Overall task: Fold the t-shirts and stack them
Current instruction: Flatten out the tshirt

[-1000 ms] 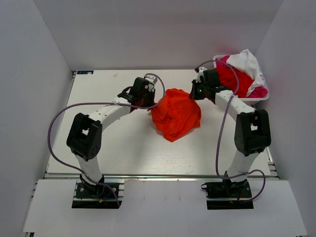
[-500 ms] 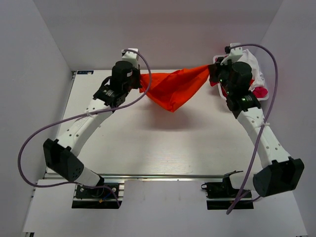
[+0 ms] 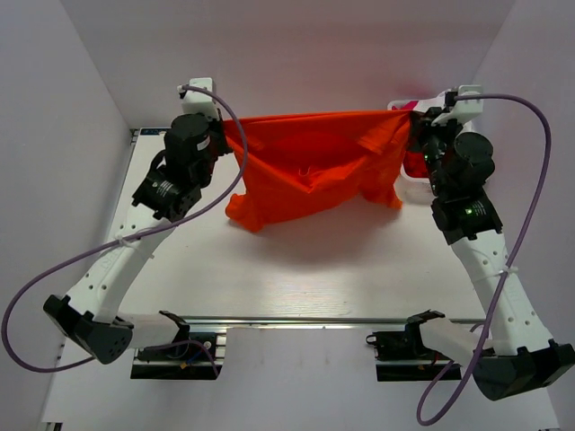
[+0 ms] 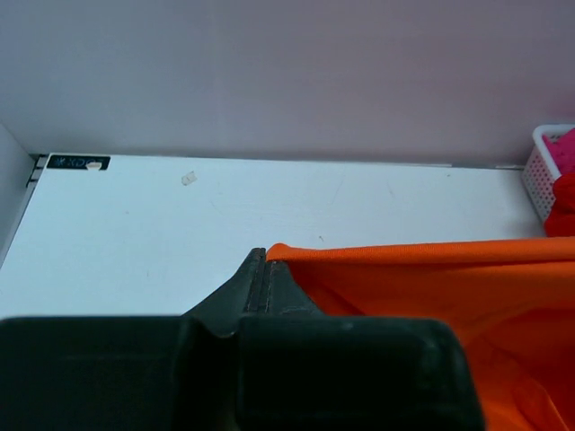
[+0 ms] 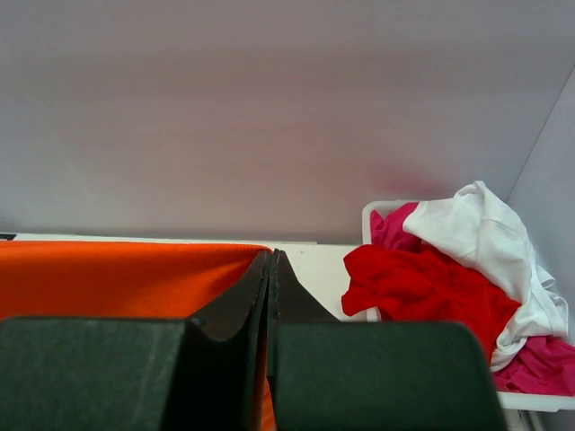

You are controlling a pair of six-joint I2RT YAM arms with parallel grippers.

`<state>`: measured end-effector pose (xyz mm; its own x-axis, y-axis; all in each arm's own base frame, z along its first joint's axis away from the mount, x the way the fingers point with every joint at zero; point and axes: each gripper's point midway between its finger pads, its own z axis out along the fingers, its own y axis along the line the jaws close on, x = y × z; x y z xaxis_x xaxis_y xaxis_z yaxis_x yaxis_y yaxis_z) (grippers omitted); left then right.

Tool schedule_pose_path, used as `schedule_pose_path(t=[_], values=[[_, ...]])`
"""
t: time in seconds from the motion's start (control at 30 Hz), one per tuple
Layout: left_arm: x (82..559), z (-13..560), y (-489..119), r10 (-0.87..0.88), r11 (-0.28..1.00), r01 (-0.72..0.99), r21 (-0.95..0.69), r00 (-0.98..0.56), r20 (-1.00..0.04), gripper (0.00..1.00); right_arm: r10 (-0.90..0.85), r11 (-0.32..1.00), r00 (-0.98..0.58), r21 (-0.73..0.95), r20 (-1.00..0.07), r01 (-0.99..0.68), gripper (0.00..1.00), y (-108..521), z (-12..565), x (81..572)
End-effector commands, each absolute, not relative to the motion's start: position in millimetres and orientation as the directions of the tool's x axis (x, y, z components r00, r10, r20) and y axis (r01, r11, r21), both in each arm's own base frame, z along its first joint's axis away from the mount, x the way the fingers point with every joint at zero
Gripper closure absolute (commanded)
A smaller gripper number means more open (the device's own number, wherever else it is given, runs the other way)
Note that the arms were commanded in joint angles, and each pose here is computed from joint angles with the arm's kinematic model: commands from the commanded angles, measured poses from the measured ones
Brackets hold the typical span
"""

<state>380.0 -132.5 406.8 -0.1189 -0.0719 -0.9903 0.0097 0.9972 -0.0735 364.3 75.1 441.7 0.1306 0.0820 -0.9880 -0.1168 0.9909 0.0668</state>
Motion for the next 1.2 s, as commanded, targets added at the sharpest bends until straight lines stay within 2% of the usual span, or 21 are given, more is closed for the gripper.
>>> schedule_pose_path(t=[0.0,0.2,0.47,0.7,0.87,0.97,1.1,1.17], values=[[354,455,-100,-0.086,0.996,-0.038,-0.086,-0.004,-0.996,1.00,0.070,0.998,0.245,0.070,-0.967,-0.008,1.00,46,476,349],[327,504,-107,-0.098,0.990,0.109,-0.087,0.104,-0.990,1.00,0.083,0.992,0.297,0.050,-0.951,-0.116,1.00,58,507,322],[281,546,-95,-0.130,0.978,0.188,-0.089,0.218,-0.967,1.00,0.089,0.984,0.438,0.010,-0.895,-0.180,1.00,55,556,261],[265,559,-102,-0.145,0.960,0.269,-0.073,0.261,-0.954,1.00,0.104,0.972,0.447,-0.003,-0.888,-0.233,1.00,63,560,252],[304,522,-126,-0.116,0.961,0.268,-0.072,0.154,-0.981,1.00,0.120,0.964,0.370,0.019,-0.921,-0.265,1.00,75,537,280],[335,482,-126,-0.105,0.979,0.180,-0.092,0.064,-0.992,1.00,0.117,0.956,0.294,0.027,-0.949,-0.294,1.00,88,509,305],[385,388,-143,-0.054,0.993,0.098,-0.068,-0.133,-0.990,1.00,0.114,0.948,0.179,0.053,-0.977,-0.312,1.00,103,461,347],[398,354,-151,-0.063,0.994,0.075,-0.080,-0.207,-0.976,1.00,0.102,0.950,0.069,0.076,-0.992,-0.302,1.00,111,409,381]])
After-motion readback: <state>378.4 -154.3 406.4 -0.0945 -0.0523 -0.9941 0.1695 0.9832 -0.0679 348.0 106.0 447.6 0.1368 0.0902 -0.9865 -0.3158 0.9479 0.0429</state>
